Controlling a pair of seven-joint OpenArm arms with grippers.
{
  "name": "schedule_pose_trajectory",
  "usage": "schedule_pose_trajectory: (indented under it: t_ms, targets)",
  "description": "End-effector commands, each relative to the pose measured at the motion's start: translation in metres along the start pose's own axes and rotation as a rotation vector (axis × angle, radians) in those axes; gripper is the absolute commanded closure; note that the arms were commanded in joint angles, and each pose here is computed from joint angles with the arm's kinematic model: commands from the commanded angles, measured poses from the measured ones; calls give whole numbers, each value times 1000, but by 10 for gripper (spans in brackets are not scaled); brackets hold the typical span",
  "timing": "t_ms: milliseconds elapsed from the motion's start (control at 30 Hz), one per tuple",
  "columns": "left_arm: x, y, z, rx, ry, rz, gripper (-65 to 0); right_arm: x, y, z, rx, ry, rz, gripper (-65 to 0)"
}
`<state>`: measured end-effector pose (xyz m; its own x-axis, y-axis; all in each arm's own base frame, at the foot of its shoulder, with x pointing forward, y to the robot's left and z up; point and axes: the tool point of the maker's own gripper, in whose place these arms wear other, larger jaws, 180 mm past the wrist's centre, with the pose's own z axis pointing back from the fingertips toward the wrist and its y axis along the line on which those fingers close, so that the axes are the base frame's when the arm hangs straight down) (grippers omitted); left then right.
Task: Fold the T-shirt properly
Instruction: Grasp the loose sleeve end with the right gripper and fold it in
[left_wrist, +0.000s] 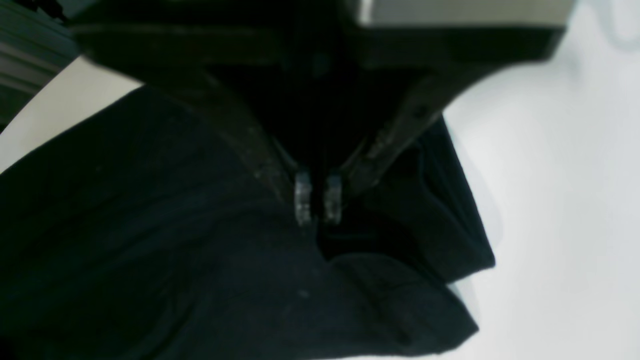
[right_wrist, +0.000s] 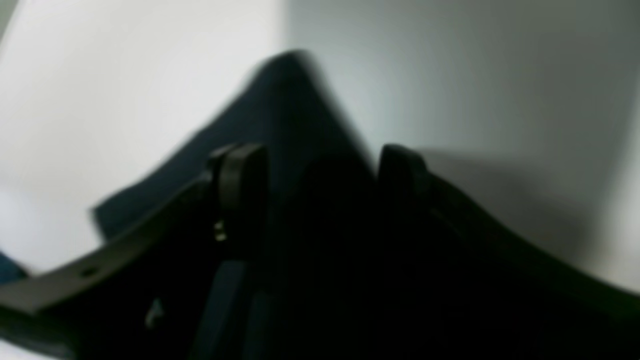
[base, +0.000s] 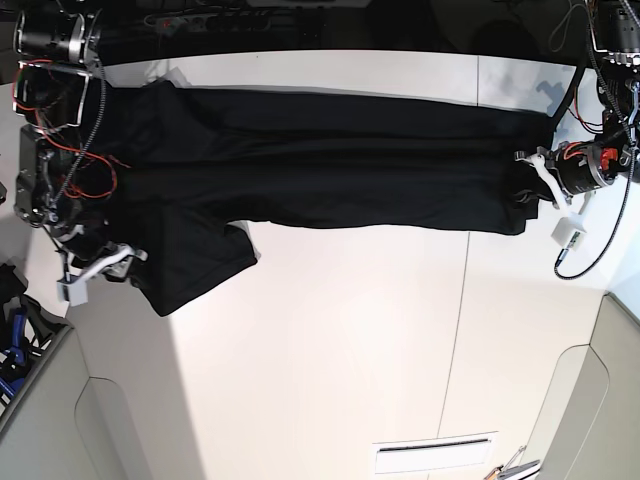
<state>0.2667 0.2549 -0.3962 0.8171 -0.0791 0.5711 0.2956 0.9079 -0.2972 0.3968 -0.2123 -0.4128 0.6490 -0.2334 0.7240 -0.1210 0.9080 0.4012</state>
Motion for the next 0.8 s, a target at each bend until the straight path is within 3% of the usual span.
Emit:
schedule_pose_trajectory:
  t_ms: [0,200,267,333,367,633,767]
  targets:
    - [17,4,8,7,-46,-22,0,15,8,-2,22,-33,14,-347]
    - [17,4,8,8,-46,-22,0,6,30,-15,57,-24,3,-329]
    - [17,4,8,8,-46,-22,0,5,30,-15,55,-21,8,-227]
    - [17,4,8,8,-46,-21,0,6,31,-15,55,-22,10,-46]
    - [17,4,8,8,-47,-22,0,7,31,-15,55,-24,11,0]
    - [17,4,9,9,-40,-26,0,29,37,14,93,38,32,0]
    - [18,5,16,20,-19,-62,0,50,39,54,101,-36,44,0]
